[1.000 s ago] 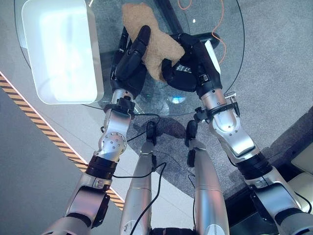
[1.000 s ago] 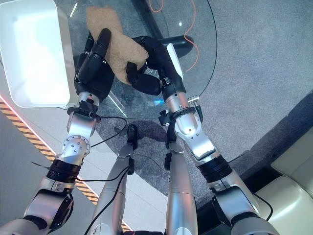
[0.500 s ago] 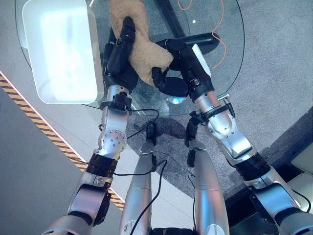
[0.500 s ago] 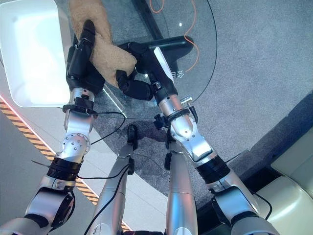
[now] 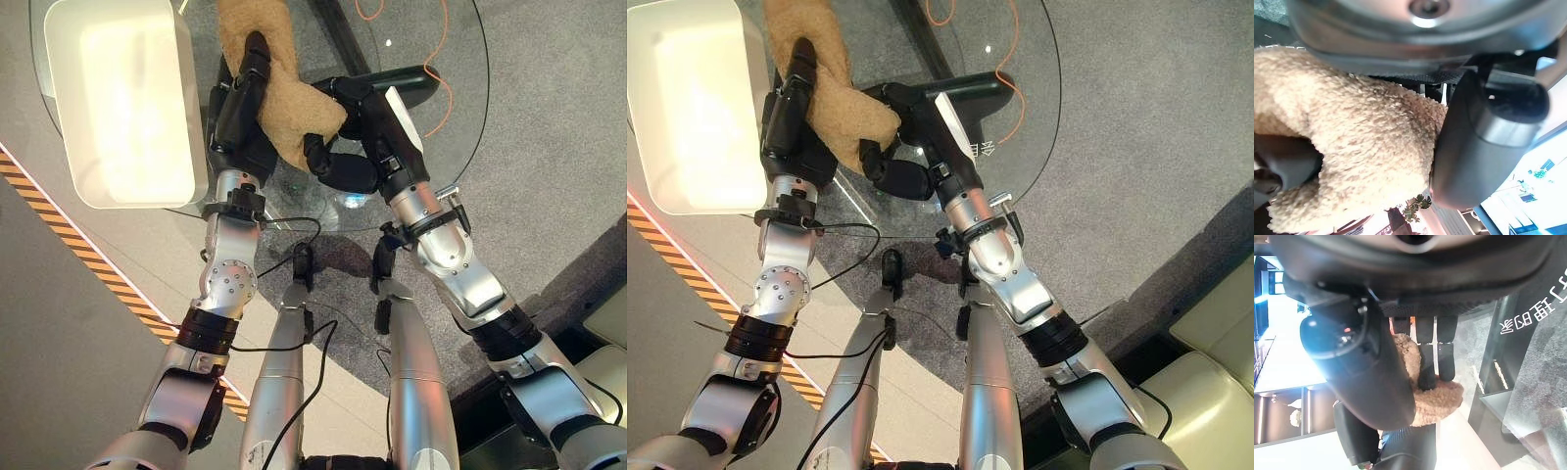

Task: Wipe the table with a cloth and put it in the basket.

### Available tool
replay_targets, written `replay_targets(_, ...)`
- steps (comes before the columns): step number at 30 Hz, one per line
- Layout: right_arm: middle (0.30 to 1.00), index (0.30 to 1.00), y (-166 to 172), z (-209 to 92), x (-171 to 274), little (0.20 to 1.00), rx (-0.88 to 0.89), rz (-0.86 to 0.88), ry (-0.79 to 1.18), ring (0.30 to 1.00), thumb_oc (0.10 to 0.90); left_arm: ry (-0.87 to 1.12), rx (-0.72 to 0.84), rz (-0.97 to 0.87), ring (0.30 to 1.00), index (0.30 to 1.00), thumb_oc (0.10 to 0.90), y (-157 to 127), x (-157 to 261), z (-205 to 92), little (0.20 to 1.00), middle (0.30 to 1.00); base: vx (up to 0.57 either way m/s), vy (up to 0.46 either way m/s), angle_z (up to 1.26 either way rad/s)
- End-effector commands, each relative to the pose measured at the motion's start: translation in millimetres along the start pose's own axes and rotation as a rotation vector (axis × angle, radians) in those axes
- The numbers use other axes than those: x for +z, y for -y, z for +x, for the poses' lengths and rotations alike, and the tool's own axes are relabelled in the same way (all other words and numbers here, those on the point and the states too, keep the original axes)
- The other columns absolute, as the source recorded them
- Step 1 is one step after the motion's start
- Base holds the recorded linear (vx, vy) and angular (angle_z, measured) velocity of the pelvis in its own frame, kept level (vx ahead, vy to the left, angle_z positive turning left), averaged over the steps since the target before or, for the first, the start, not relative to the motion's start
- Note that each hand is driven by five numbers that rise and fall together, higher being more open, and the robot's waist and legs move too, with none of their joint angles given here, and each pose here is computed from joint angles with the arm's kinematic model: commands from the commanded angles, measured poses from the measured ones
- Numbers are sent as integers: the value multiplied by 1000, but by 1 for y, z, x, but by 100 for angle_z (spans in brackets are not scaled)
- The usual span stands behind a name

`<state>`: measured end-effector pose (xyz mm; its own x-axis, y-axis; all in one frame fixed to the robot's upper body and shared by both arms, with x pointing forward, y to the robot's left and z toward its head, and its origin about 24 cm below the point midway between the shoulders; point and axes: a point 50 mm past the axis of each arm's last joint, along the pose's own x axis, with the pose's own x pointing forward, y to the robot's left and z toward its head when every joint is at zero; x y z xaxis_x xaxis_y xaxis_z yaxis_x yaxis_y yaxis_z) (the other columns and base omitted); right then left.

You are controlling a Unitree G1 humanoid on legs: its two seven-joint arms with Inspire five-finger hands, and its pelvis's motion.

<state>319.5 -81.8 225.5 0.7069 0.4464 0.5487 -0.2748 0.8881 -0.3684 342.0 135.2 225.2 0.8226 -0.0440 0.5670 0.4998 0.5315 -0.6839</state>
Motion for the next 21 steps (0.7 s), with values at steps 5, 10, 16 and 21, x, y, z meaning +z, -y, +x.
replay_targets(5, 900, 900, -9, 16, 108, 900, 56, 96, 530, 900, 800, 205, -272, 31, 300, 300, 100, 52, 32, 15, 200, 300, 0, 0, 0)
replay_targets(10, 900, 900, -9, 16, 108, 900, 52, 99, 530, 900, 800, 258, -275, 41, 300, 300, 100, 53, 37, 14, 200, 300, 0, 0, 0)
replay_targets(16, 900, 900, -11, 16, 107, 900, 43, 102, 532, 900, 800, 347, -249, 33, 300, 300, 100, 54, 45, 11, 200, 300, 0, 0, 0)
replay_targets(21, 900, 900, -11, 17, 109, 900, 39, 99, 537, 900, 800, 420, -205, 50, 300, 300, 100, 54, 53, 10, 200, 300, 0, 0, 0)
